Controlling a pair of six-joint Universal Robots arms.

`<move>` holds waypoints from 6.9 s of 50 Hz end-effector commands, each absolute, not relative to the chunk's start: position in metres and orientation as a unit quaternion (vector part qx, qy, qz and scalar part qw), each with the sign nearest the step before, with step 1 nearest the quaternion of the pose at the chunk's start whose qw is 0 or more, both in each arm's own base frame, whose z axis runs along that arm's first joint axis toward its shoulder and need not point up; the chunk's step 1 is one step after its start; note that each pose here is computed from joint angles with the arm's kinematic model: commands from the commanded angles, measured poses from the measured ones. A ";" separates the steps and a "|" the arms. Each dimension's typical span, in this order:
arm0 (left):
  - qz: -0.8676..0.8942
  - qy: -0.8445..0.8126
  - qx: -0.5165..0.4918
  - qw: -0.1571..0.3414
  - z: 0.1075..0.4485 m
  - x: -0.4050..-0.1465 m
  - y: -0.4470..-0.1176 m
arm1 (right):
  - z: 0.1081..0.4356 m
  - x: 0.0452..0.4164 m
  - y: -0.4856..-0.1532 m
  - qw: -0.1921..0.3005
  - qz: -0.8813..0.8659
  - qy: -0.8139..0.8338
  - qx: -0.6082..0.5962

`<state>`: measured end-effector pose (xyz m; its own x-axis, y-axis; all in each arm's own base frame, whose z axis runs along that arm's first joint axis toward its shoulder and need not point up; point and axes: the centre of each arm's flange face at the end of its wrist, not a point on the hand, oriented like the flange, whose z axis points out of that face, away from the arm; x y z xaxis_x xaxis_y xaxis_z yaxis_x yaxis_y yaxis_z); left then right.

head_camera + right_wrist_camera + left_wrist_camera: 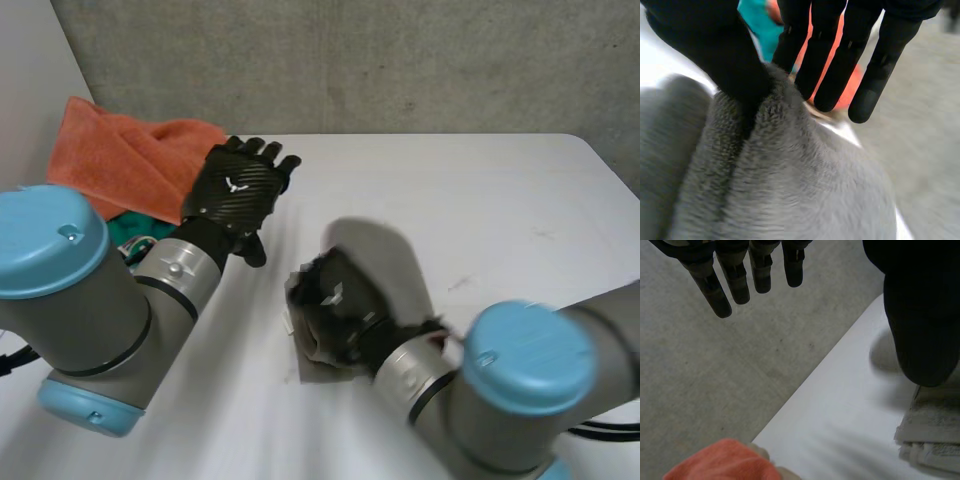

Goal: Fold the laundry.

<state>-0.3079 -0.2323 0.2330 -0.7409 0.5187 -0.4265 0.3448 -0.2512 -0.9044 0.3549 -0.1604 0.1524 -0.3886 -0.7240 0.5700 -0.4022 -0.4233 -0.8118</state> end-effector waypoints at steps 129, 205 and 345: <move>0.603 -0.554 -0.447 0.360 0.315 -0.372 -0.191 | 0.138 0.072 -0.547 -0.062 -0.690 0.721 0.023; 0.701 -0.585 -0.335 -0.232 0.174 -0.191 -0.496 | 0.208 0.183 -0.296 0.005 -0.646 0.664 -0.377; 0.750 -0.591 -0.296 0.025 0.287 -0.261 -0.363 | 0.332 0.191 -0.346 -0.122 -0.642 0.670 -0.352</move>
